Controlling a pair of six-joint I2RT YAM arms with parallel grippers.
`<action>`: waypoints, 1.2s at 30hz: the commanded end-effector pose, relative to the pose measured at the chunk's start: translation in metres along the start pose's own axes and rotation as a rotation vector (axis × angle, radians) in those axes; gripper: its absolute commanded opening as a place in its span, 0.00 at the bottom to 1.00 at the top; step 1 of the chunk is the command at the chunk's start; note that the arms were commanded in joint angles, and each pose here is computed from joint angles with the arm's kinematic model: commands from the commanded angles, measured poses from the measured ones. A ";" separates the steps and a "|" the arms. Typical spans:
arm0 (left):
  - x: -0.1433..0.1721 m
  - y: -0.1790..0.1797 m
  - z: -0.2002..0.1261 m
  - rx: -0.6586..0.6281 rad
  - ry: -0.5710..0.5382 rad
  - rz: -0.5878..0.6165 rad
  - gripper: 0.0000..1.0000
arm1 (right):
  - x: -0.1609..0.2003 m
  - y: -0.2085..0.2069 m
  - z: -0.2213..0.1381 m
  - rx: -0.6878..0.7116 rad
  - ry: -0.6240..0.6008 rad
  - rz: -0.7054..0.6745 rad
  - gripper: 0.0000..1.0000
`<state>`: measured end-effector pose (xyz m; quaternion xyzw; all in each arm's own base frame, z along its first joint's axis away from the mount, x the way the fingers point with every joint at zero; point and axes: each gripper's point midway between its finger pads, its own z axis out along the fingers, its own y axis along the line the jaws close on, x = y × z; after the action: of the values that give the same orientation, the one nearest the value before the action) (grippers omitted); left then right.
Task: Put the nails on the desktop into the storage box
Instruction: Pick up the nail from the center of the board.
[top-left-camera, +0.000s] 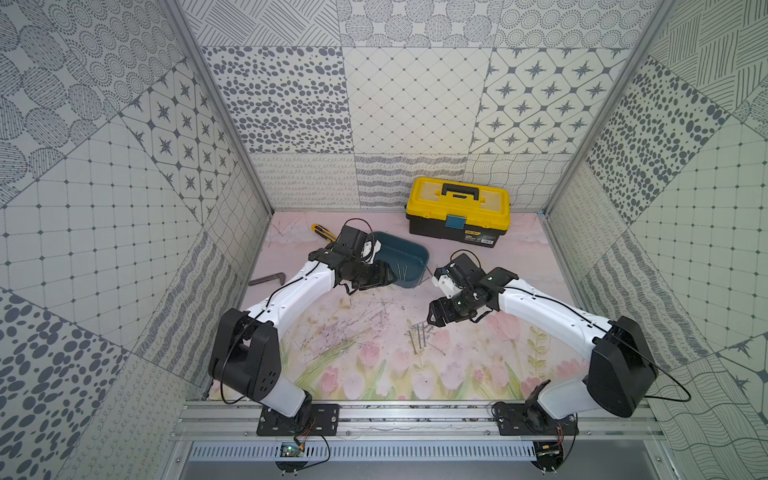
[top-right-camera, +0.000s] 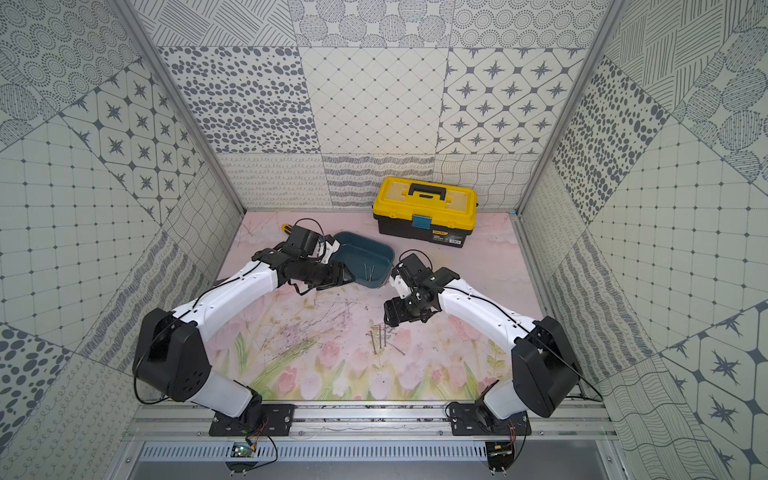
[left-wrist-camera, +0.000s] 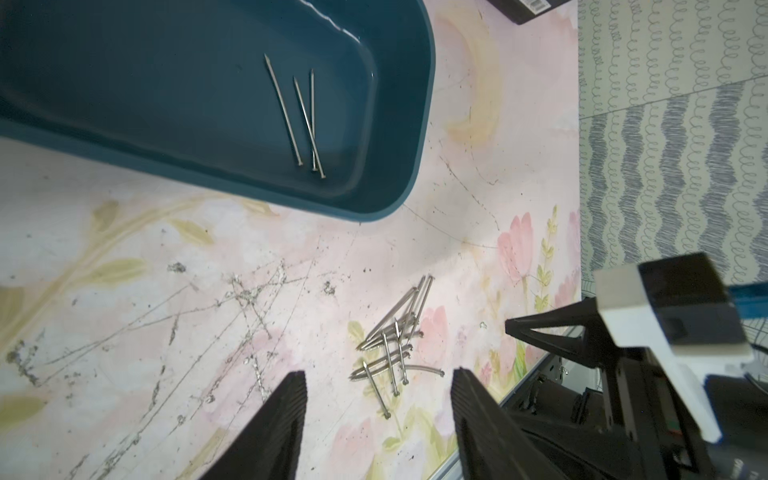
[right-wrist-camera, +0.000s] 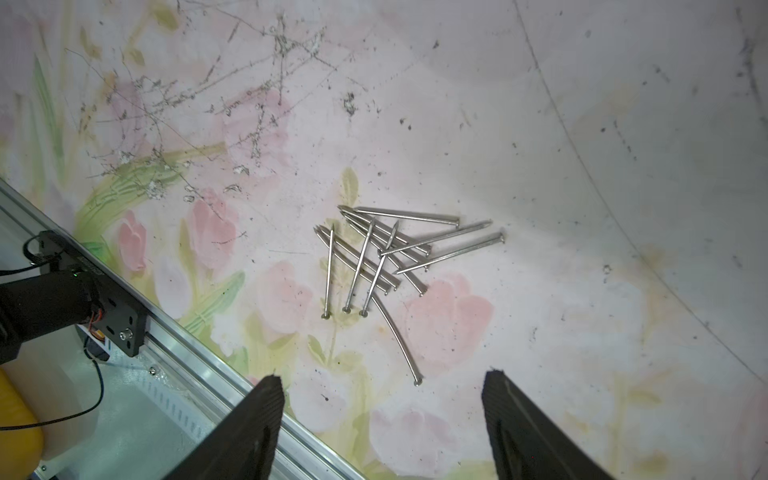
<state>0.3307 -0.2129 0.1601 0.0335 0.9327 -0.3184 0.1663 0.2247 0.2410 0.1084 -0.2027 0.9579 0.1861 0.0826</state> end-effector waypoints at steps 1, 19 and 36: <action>0.029 -0.005 -0.004 0.096 0.009 0.020 0.63 | 0.023 -0.003 0.017 0.050 0.095 -0.058 0.78; 0.090 -0.005 -0.005 0.133 0.023 0.125 0.74 | 0.067 -0.015 0.062 0.248 0.222 -0.233 0.54; 0.093 -0.010 -0.011 0.135 0.037 0.168 0.74 | 0.076 -0.021 0.090 0.365 0.226 -0.273 0.33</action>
<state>0.2380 -0.2157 0.1354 0.1013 0.9120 -0.3635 0.1606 0.1718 0.2295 0.0155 -0.3336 0.9421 -0.0121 0.0327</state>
